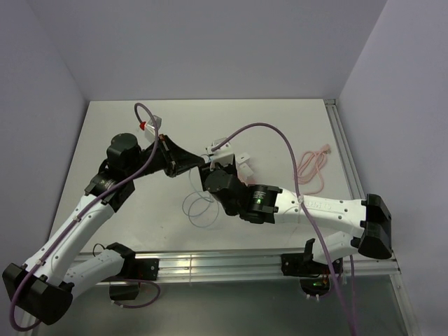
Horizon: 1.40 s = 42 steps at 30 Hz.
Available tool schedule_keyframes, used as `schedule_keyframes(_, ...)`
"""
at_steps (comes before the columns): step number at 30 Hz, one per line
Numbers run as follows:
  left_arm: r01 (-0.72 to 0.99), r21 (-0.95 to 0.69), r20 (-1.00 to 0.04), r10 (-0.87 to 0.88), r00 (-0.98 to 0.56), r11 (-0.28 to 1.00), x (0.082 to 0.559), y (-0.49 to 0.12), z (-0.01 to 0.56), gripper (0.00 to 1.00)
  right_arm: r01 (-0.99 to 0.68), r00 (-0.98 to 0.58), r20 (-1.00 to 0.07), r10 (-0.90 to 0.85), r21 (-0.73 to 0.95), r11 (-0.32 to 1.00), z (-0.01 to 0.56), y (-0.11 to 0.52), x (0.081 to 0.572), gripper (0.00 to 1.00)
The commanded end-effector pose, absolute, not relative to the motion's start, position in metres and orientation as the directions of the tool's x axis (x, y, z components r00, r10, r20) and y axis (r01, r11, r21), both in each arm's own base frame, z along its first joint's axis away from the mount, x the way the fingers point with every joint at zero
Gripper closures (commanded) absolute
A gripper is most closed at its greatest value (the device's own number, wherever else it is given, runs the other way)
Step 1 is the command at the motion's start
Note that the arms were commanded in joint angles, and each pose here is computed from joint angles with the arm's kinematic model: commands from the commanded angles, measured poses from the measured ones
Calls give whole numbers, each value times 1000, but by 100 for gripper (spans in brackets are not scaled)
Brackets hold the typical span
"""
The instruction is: Insert the plug
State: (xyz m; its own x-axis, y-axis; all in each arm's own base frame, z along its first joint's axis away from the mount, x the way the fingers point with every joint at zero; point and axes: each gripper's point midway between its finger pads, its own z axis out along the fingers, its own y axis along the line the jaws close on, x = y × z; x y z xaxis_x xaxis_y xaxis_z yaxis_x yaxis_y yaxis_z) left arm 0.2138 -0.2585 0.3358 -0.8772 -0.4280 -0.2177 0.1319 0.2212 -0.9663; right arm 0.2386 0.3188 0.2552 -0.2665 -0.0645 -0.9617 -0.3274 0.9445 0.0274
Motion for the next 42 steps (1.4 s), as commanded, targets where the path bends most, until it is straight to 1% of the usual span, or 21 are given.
schedule_keyframes(1,189,-970,-238,-418,-877,156,206,-260,358,100,-278,-232,-973,-5,61,959,270,324,245,38)
schedule_keyframes(4,188,-972,-230,-406,-884,142,204,-262,359,100,-255,-225,-974,-16,43,966,266,324,249,39)
schedule_keyframes(7,186,-972,-229,-402,-887,143,204,-262,357,100,-226,-209,-978,-17,32,974,266,322,252,44)
schedule_keyframes(8,186,-972,-228,-401,-887,141,204,-262,357,100,-220,-207,-978,-16,30,975,267,322,253,51)
schedule_keyframes(9,191,-972,-229,-394,-890,135,202,-263,357,100,-208,-202,-979,-17,26,978,268,320,254,64)
schedule_keyframes(10,189,-973,-225,-389,-893,131,202,-264,357,99,-201,-200,-980,-12,29,979,269,319,255,72)
schedule_keyframes(11,178,-975,-215,-381,-899,131,201,-264,353,82,-204,-200,-980,-13,28,979,268,319,254,78)
schedule_keyframes(13,208,-971,-238,-371,-897,120,200,-265,356,57,-225,-197,-980,0,45,973,269,318,252,90)
schedule_keyframes(14,235,-962,-270,-373,-888,139,201,-264,356,32,-232,-201,-979,8,56,971,269,317,250,95)
schedule_keyframes(15,208,-962,-261,-378,-888,177,201,-262,347,19,-239,-213,-977,4,56,969,264,314,250,100)
schedule_keyframes(16,219,-955,-284,-408,-868,200,205,-258,349,8,-258,-222,-975,15,73,963,266,312,248,100)
schedule_keyframes(17,245,-943,-320,-415,-852,224,206,-255,350,1,-274,-233,-972,11,76,959,263,310,246,100)
schedule_keyframes(19,232,-928,-350,-468,-811,291,214,-245,345,0,-344,-262,-965,19,111,932,260,306,238,100)
schedule_keyframes(22,275,-877,-455,-502,-735,393,222,-231,345,1,-411,-302,-952,59,185,893,258,291,233,100)
schedule_keyframes(23,270,-869,-468,-512,-721,414,224,-227,344,1,-488,-330,-942,62,226,843,258,299,223,100)
schedule_keyframes(28,292,-849,-507,-522,-686,440,224,-220,332,3,-654,-359,-925,122,342,675,279,287,204,100)
schedule_keyframes(31,368,-837,-539,-490,-685,406,220,-227,337,25,-755,-349,-928,129,360,549,295,289,182,100)
schedule_keyframes(35,524,-802,-596,-442,-670,286,206,-241,357,44,-895,-199,-966,165,248,371,319,290,152,100)
schedule_keyframes(39,622,-771,-623,-367,-691,137,182,-253,365,54,-955,-135,-969,205,183,232,343,290,127,100)
schedule_keyframes(40,632,-767,-626,-346,-698,114,176,-254,364,55,-973,-132,-973,190,164,165,346,294,116,100)
schedule_keyframes(42,654,-753,-639,-328,-696,81,169,-256,366,59,-980,-138,-976,170,160,121,350,299,111,100)
